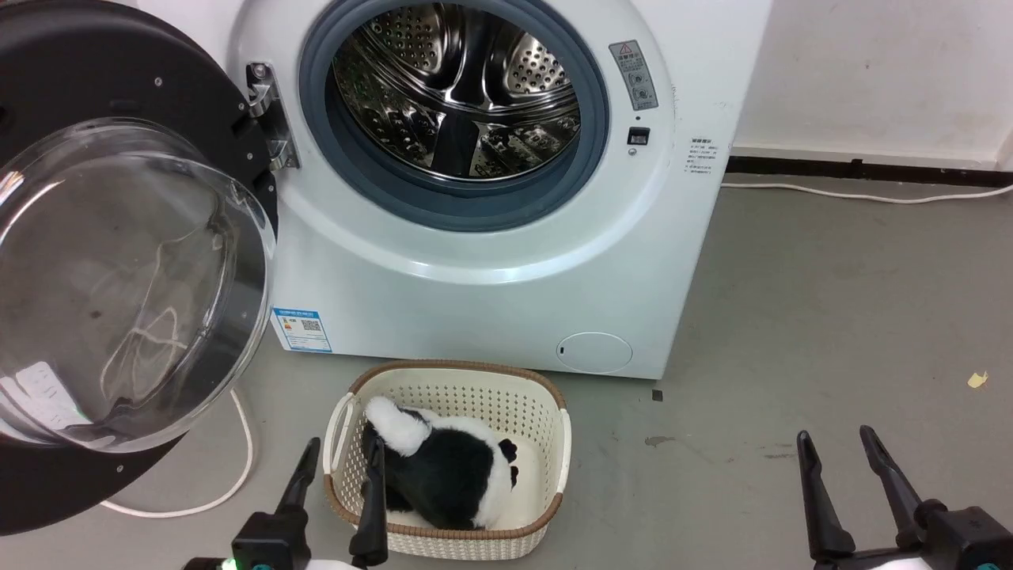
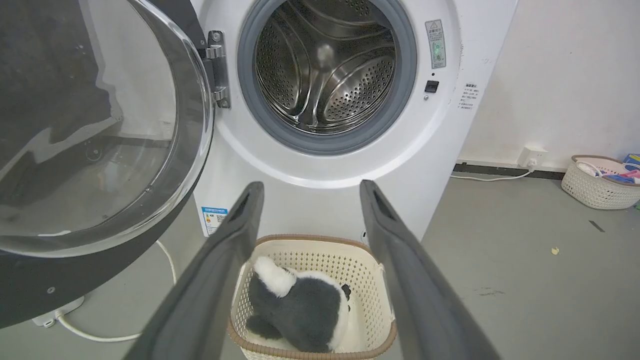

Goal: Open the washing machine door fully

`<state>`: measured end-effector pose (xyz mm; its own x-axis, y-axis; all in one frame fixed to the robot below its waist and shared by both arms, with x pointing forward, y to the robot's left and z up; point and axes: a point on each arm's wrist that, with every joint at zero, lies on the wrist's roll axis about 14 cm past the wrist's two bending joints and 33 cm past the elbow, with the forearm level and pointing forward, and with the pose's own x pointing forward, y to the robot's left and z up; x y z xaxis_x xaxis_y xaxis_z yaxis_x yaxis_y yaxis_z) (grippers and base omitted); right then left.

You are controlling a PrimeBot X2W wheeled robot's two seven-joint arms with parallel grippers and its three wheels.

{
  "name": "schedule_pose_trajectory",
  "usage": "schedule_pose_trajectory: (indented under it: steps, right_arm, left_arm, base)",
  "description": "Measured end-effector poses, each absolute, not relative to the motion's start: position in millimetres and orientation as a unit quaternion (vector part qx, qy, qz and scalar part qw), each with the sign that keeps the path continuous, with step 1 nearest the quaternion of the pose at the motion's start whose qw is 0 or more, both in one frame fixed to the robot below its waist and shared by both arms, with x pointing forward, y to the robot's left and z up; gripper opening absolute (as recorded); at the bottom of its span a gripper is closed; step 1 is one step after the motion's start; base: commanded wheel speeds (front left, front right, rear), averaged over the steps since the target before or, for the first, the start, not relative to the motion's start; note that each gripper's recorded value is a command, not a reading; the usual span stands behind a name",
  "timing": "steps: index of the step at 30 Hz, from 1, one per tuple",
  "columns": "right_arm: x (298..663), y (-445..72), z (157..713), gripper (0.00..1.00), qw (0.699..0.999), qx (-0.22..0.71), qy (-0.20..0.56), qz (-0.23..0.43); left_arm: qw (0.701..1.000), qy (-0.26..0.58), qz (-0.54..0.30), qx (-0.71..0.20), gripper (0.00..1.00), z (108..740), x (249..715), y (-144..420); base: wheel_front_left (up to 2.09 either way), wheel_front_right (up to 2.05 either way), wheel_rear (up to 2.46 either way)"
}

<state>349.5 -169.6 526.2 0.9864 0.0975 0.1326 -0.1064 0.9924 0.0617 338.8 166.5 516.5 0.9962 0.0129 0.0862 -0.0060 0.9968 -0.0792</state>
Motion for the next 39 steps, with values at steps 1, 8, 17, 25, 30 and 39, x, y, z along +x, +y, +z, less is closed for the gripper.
schedule_pose_trajectory:
  steps: [1, 8, 17, 25, 30, 39]
  right_arm:
    - [349.7, -169.1, 526.2, 1.00, 0.996, 0.034, -0.065, 0.052]
    - [351.2, -166.8, 525.2, 1.00, 0.996, 0.035, -0.063, 0.056]
    - [351.3, -164.7, 524.2, 1.00, 0.996, 0.038, -0.062, 0.058]
    - [351.3, -164.3, 524.3, 1.00, 0.995, 0.039, -0.064, 0.059]
    - [351.7, -163.4, 524.2, 1.00, 0.995, 0.040, -0.063, 0.060]
    - [352.0, -163.1, 523.8, 0.00, 0.995, 0.039, -0.063, 0.061]
  left_arm:
    - [0.998, -0.042, 0.005, -0.039, 1.00, 515.6, 338.5, 166.2]
    - [0.999, -0.035, 0.002, -0.032, 1.00, 510.5, 337.4, 164.3]
    - [0.999, -0.036, 0.002, -0.026, 1.00, 511.3, 340.5, 164.0]
    - [0.999, -0.034, 0.002, -0.025, 1.00, 510.7, 340.6, 164.2]
    - [0.999, -0.034, 0.004, -0.024, 1.00, 510.8, 340.3, 164.9]
    - [0.999, -0.030, 0.005, -0.025, 0.00, 509.5, 340.4, 164.5]
  base:
    - [0.00, 0.00, 0.00]
    - [0.00, 0.00, 0.00]
    - [0.00, 0.00, 0.00]
    - [0.00, 0.00, 0.00]
    - [0.00, 0.00, 0.00]
    - [0.00, 0.00, 0.00]
